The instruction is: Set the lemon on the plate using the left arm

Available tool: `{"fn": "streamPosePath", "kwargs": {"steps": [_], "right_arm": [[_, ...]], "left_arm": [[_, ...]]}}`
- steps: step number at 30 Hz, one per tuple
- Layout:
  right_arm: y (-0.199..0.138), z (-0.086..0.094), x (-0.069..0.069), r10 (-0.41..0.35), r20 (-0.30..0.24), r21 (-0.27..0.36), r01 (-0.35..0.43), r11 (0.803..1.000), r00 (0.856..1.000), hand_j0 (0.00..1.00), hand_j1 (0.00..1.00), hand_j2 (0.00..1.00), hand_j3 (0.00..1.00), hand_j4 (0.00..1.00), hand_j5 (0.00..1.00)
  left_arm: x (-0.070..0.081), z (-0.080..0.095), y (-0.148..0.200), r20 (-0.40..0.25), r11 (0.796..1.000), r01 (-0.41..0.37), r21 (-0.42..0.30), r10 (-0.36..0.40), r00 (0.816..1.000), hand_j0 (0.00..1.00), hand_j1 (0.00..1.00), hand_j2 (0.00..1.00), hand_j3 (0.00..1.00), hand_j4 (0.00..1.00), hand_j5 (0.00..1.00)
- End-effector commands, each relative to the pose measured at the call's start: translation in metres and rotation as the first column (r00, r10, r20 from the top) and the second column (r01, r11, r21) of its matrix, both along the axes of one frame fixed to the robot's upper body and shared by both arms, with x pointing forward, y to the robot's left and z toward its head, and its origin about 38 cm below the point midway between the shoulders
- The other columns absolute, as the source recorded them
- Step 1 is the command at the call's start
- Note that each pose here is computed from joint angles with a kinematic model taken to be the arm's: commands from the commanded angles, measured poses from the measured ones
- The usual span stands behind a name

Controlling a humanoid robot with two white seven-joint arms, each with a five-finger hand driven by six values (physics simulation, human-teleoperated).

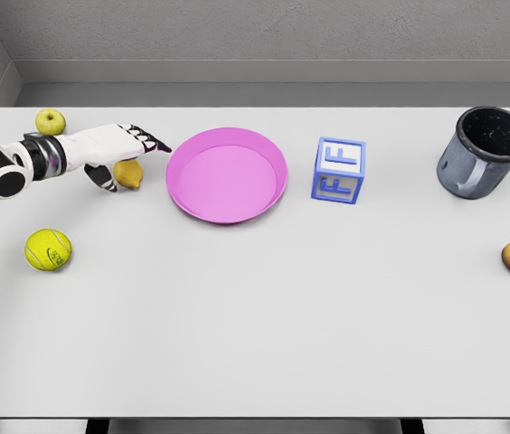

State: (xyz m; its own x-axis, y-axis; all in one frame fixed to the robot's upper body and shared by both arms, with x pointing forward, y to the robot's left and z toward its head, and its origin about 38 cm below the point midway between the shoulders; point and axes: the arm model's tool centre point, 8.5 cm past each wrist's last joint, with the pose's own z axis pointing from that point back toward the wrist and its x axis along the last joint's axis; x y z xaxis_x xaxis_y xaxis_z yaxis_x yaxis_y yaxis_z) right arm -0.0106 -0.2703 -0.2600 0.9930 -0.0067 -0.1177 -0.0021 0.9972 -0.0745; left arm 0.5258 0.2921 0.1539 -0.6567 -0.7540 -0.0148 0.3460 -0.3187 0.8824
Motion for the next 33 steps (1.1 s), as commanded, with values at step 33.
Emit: {"fn": "streamPosePath", "kwargs": {"steps": [33], "right_arm": [[0.0001, 0.0000, 0.0000, -0.001, 0.000, 0.001, 0.001, 1.000, 1.000, 1.00, 1.00, 1.00, 1.00, 1.00, 1.00]], "left_arm": [[-0.0002, -0.0046, 0.0064, -0.015, 1.000, -0.021, 0.000, 0.020, 1.000, 0.72, 0.72, 0.72, 0.72, 0.72, 0.72]]}}
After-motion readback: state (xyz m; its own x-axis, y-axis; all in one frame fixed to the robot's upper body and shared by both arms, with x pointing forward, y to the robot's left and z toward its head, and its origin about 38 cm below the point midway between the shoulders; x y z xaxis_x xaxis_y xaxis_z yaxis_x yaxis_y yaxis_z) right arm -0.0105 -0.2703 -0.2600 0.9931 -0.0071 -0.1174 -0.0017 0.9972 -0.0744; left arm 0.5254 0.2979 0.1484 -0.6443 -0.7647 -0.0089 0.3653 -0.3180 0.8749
